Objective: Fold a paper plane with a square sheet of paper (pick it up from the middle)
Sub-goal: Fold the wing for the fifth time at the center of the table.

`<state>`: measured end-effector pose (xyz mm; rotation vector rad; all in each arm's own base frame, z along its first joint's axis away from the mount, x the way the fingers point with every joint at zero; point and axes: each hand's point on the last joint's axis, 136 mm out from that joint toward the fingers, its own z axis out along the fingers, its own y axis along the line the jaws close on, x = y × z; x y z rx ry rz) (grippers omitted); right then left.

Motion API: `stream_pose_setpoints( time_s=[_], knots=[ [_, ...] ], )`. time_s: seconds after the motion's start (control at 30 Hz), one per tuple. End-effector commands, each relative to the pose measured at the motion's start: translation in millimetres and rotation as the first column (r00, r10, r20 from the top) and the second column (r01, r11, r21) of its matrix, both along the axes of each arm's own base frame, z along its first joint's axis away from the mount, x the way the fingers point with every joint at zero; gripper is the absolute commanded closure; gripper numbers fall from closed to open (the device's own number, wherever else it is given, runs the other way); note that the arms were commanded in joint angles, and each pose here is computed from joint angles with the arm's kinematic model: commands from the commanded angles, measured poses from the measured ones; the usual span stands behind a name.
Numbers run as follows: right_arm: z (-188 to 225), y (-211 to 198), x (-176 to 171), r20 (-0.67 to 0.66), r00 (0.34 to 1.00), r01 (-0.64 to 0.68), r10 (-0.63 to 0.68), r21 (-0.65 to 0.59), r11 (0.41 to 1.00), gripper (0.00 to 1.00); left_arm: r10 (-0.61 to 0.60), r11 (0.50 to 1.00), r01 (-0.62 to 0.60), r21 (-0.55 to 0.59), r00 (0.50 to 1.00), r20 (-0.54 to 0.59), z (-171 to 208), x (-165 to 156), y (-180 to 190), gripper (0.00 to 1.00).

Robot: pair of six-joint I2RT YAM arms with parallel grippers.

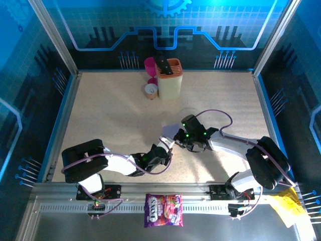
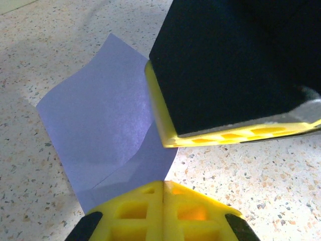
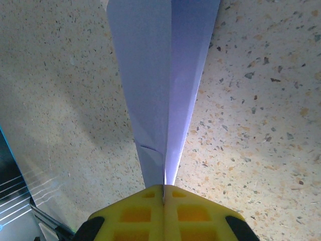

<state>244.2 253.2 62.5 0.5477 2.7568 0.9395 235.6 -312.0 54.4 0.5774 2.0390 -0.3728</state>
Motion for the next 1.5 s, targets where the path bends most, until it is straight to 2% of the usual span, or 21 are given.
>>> stream_pose_setpoints(
  time_s=[0.0,0.03,0.1,0.17,0.23,0.37,0.53,0.6,0.7,0.83,0.93,1.03,1.2,1.47],
  knots=[
    [6,0,0,0.011,1.0,-0.009,0.009,0.011,1.0,1.0,0.0,1.0,0.0,-0.003,1.0,-0.025,-5,1,1,1.0],
    [8,0,2,0.014,1.0,-0.011,0.011,0.012,1.0,0.93,-0.001,1.0,0.001,-0.007,1.0,-0.031,-6,1,2,1.0],
    [13,-3,6,0.03,0.999,-0.013,0.013,0.018,1.0,0.71,0.004,1.0,-0.005,-0.027,0.999,-0.05,-6,0,5,1.0],
    [20,-12,10,0.049,0.999,-0.005,0.005,0.001,1.0,0.6,0.002,0.998,-0.006,-0.056,0.997,-0.082,-8,-2,7,1.0],
    [26,-25,14,0.07,0.998,0.01,-0.008,-0.028,1.0,0.56,0.002,0.997,-0.01,-0.08,0.994,-0.105,-8,-4,8,1.0],
    [35,-51,23,0.098,0.994,0.05,-0.045,-0.049,0.998,0.55,0.002,0.991,-0.021,-0.129,0.99,-0.142,-7,-7,10,1.0],
    [44,-73,41,0.154,0.987,0.056,-0.043,-0.084,0.995,0.57,0.008,0.977,-0.05,-0.208,0.981,-0.196,-8,-8,13,1.0],
    [49,-73,50,0.179,0.984,0.019,-0.004,-0.082,0.996,0.63,0.012,0.973,-0.058,-0.222,0.979,-0.204,-8,-8,15,1.0],
    [51,-58,66,0.2,0.975,-0.09,0.097,-0.046,0.995,0.72,0.011,0.97,-0.062,-0.234,0.977,-0.211,-9,-10,17,1.0],
    [45,-19,80,0.178,0.944,-0.287,0.276,0.038,0.957,0.84,0.017,0.968,-0.068,-0.242,0.978,-0.206,-11,-10,21,1.0],
    [33,9,82,0.162,0.909,-0.401,0.384,0.089,0.912,0.89,-0.029,0.958,-0.015,-0.288,0.989,-0.146,-5,-14,21,1.0],
    [22,30,80,0.154,0.873,-0.479,0.464,0.082,0.874,0.91,-0.035,0.943,0.007,-0.332,0.996,-0.08,-1,-15,27,1.0],
    [7,53,75,0.123,0.836,-0.545,0.534,0.084,0.834,0.96,-0.041,0.912,0.026,-0.41,0.999,-0.028,1,-18,32,1.0],
    [-18,64,72,0.06,0.825,-0.565,0.561,0.081,0.821,1.0,-0.074,0.908,0.05,-0.417,0.996,-0.041,-1,-21,24,1.0]
  ],
)
